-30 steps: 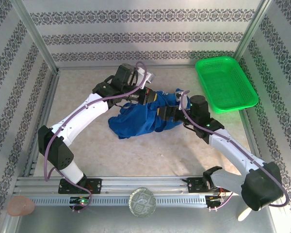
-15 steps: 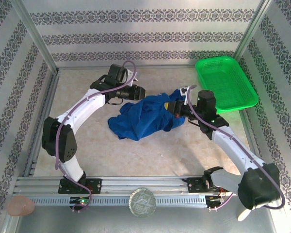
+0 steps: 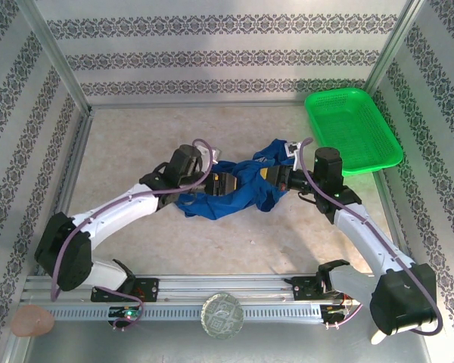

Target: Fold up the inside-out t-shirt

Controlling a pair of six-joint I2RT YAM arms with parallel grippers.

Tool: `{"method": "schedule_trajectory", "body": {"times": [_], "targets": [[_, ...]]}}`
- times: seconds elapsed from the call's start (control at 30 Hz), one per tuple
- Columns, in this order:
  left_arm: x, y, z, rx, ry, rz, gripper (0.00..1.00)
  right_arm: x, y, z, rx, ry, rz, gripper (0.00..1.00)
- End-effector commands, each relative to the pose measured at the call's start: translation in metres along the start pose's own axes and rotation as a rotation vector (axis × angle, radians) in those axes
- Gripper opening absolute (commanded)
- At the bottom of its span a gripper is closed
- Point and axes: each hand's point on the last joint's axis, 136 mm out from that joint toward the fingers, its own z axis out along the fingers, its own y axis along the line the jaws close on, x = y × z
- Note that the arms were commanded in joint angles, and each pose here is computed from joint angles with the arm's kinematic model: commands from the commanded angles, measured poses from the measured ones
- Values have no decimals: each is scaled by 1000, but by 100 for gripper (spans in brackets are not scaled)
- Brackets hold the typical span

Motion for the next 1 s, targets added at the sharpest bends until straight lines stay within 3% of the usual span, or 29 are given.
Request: {"method": "schedule_trajectory", "body": {"times": [0.0,0.33,0.43,0.5,0.57,0.77,0.87,0.9,0.97], "targets": [[-20,-11,9,9,-124,29,69,5,2,-3,-22,8,5,0],[-22,-27,45,45,-76,101,70,5,1,-6,-11,-3,10,0],[-34,-30,51,49,-97,117,51,6,-1,-8,2,-4,11,0],[-45,-33,49,56,-113,129,23,8,-7,-9,17,-4,20,0],[-57,-37,41,67,-125,138,3,7,-19,-11,56,-16,32,0],[-83,-59,-1,148,-120,156,0,-9,-89,-9,278,-63,129,0],[-97,-85,-21,278,-103,101,0,-27,-110,-7,364,-86,163,56],[-103,-94,-27,331,-103,74,0,-35,-108,-9,373,-97,163,63],[-112,-106,-34,406,-104,17,0,-47,-92,-17,371,-134,138,66]]}}
